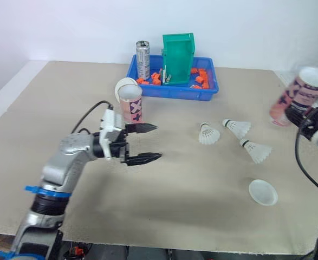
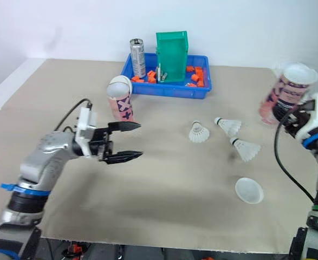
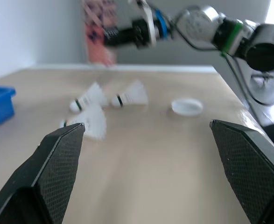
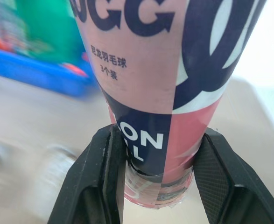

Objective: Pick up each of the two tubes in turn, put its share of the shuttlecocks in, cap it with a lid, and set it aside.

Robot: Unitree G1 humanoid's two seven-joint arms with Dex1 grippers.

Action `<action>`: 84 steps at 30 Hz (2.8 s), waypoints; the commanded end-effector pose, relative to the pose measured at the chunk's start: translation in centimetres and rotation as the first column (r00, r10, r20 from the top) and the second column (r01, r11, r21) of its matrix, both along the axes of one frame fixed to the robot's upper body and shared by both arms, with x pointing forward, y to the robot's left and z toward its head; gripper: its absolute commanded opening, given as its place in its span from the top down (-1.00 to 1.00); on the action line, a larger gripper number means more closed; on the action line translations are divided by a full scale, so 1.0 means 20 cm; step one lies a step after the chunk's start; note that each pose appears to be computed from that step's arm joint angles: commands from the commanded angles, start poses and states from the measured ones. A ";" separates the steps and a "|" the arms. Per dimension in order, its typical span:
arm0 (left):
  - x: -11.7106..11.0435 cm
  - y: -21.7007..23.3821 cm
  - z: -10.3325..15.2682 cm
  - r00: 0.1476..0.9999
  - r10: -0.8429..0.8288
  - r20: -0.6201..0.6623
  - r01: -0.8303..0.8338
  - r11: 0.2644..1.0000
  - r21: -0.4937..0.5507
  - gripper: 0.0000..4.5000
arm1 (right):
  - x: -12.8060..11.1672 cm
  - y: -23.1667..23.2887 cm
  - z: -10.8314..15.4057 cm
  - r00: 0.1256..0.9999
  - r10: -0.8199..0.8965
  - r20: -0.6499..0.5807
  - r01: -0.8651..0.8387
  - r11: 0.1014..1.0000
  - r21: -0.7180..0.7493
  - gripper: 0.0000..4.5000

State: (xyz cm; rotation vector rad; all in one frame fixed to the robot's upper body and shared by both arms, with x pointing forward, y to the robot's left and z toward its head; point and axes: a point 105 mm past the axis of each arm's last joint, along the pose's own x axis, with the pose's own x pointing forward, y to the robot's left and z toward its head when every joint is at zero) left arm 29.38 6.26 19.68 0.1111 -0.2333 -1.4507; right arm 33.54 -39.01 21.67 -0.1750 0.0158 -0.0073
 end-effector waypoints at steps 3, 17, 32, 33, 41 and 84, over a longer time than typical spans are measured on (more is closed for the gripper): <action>0.10 -0.08 -0.01 0.999 0.040 0.035 -0.039 0.999 -0.013 -1.00 | -0.10 -0.18 0.00 0.992 -0.127 0.010 0.127 0.992 0.000 0.06; 0.15 -0.24 0.08 0.996 0.029 0.083 -0.019 0.993 -0.114 -1.00 | -0.14 -0.32 -0.27 0.968 -0.221 -0.117 0.238 0.959 0.153 0.06; 0.13 -0.24 0.10 0.996 0.005 0.088 0.007 0.990 -0.139 -1.00 | -0.24 -0.31 -0.43 0.950 -0.137 -0.281 0.182 0.973 0.141 -0.98; 0.13 -0.23 0.10 0.996 0.007 0.088 0.006 0.990 -0.137 -1.00 | -0.25 -0.31 -0.43 0.949 -0.127 -0.289 0.170 0.977 0.128 -0.98; 0.10 -0.11 0.03 0.998 0.044 0.034 -0.041 0.997 -0.072 -1.00 | -0.43 -0.24 -0.29 0.957 0.022 -0.289 -0.004 0.998 0.063 -0.98; 0.56 0.38 -0.28 0.824 0.563 -0.073 -0.561 0.827 0.036 -1.00 | -0.35 1.25 -0.13 0.686 0.727 -0.020 -0.727 0.685 -0.043 -0.98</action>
